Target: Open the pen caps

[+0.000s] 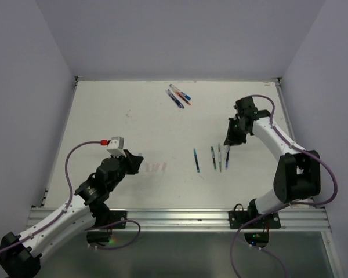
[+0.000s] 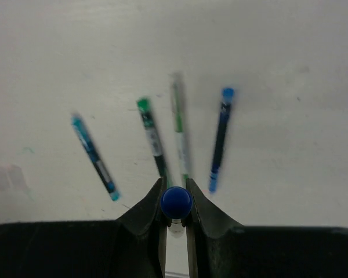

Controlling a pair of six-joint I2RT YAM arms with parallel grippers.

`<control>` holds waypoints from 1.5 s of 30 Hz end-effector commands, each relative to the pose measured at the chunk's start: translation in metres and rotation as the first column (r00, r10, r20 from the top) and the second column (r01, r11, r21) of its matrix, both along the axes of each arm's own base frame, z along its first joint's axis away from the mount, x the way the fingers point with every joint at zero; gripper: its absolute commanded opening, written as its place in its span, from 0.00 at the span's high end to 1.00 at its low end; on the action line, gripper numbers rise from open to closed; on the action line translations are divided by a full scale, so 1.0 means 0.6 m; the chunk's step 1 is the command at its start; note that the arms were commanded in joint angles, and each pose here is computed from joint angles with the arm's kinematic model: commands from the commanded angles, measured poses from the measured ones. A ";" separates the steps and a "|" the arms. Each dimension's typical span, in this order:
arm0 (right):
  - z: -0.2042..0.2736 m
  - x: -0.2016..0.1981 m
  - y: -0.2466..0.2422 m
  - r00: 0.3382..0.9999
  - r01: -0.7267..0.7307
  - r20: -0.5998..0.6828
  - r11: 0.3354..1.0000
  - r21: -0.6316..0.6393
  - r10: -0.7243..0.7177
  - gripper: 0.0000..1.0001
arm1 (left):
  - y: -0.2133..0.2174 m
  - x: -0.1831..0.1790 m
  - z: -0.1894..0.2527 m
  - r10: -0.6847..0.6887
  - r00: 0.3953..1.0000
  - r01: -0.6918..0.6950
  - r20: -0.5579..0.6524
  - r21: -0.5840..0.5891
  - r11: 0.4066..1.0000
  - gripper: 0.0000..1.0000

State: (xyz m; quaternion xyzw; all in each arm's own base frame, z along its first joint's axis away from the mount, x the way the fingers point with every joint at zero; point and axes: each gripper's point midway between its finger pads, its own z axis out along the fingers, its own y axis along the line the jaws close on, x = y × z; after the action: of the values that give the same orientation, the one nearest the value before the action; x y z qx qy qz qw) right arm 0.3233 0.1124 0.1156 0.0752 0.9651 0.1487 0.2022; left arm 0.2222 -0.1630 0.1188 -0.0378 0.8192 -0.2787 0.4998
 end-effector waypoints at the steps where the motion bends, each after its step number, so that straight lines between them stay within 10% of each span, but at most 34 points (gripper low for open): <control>1: -0.036 -0.069 -0.075 0.988 0.031 -0.141 0.979 -0.202 -0.061 1.00 | 0.056 0.015 0.002 0.183 0.983 -0.183 0.031 0.019 0.983 1.00; 26: -0.143 -0.045 -0.120 0.975 0.103 -0.155 0.946 -0.306 -0.156 0.99 | 0.058 0.011 -0.093 0.244 0.968 -0.246 -0.062 -0.035 0.969 1.00; 45: -0.169 -0.036 -0.106 0.977 0.075 -0.173 0.960 -0.268 -0.125 0.71 | 0.042 0.022 -0.134 0.235 0.966 -0.238 -0.104 -0.016 0.971 0.82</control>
State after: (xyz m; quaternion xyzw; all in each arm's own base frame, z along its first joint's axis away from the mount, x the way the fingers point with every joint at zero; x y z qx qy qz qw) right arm 0.2874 0.0486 0.0115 0.1150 0.9886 -0.0035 0.0969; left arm 0.2247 -0.1327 0.0271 -0.1390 0.8476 -0.2060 0.4688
